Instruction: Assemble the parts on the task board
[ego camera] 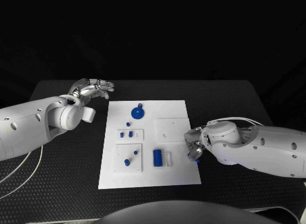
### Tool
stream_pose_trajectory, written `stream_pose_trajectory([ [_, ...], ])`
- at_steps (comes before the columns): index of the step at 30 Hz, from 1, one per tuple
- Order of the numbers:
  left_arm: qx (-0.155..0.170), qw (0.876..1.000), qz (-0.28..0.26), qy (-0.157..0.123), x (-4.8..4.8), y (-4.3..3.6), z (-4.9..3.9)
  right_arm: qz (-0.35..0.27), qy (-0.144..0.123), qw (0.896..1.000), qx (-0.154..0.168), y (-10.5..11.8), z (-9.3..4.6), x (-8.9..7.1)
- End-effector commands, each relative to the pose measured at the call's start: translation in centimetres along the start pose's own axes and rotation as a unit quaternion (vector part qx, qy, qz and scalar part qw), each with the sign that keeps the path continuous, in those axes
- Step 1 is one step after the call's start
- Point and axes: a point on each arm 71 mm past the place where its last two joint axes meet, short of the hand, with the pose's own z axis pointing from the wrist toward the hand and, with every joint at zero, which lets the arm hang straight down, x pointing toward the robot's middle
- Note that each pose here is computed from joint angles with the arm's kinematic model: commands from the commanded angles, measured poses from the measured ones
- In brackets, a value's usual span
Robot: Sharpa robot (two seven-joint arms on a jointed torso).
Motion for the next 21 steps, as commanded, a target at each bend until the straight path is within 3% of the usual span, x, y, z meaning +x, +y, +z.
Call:
stream_pose_trajectory([
  [1, 0.005, 1.0, 0.0, 0.007, 0.23, -0.15, 0.03, 0.045, 0.008, 0.999, -0.002, 0.0, 0.4, 1.0],
  [9, 0.005, 1.0, 0.0, 0.006, 0.22, -0.15, 0.0, 0.136, 0.011, 0.991, 0.001, -0.2, 0.2, 1.1],
  [15, 0.005, 1.0, -0.001, 0.007, 0.23, -0.16, -0.02, 0.18, -0.007, 0.984, 0.009, -0.6, 0.0, 0.3],
  [17, 0.005, 1.0, 0.0, 0.006, 0.21, -0.16, -0.03, 0.205, -0.009, 0.979, 0.01, -0.8, -0.1, 0.1],
  [21, 0.005, 1.0, -0.001, 0.007, 0.25, -0.16, -0.03, 0.282, 0.0, 0.959, 0.014, -1.4, -0.1, -0.4],
])
